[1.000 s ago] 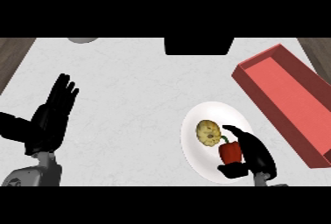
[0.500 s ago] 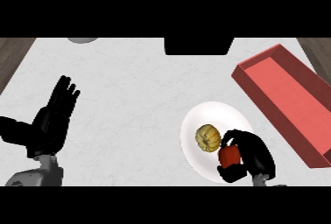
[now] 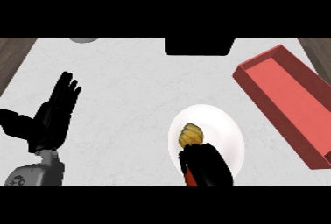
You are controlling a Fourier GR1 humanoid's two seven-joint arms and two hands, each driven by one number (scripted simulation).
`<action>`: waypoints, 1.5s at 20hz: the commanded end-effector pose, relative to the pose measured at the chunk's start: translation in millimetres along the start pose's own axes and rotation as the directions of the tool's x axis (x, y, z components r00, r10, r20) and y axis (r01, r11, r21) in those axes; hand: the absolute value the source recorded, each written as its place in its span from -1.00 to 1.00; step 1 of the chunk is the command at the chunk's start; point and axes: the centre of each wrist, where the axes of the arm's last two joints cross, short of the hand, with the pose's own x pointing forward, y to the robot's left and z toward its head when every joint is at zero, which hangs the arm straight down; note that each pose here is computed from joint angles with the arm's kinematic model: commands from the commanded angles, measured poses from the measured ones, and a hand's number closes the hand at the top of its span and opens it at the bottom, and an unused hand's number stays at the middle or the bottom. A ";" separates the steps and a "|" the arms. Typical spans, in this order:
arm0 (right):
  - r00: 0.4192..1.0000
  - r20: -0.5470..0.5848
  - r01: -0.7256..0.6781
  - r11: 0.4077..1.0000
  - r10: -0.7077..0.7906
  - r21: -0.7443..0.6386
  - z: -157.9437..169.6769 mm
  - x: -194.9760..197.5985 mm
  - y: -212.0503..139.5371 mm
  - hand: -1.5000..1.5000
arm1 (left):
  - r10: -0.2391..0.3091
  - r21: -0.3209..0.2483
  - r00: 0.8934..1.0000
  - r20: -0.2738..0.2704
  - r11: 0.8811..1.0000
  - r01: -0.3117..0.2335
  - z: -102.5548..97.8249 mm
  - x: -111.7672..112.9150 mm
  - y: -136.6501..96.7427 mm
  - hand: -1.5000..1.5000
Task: Pick the bell pepper from the plate and place it in the cardboard box
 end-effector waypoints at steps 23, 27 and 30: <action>0.979 -0.084 0.102 0.802 -0.186 -0.589 75.2 34.9 -152.8 1.00 | -0.002 -0.009 1.000 -0.002 1.000 0.002 9.8 4.9 -0.2 0.00; 0.967 -0.116 0.111 0.783 -0.227 -0.612 63.2 -3.9 -184.7 1.00 | -0.008 0.012 1.000 0.020 1.000 0.007 -5.0 0.7 6.4 0.00; 0.959 -0.176 0.077 0.806 -0.220 -0.588 54.4 -31.6 -193.9 1.00 | 0.007 0.025 1.000 -0.005 1.000 -0.007 9.3 -9.1 -0.6 0.00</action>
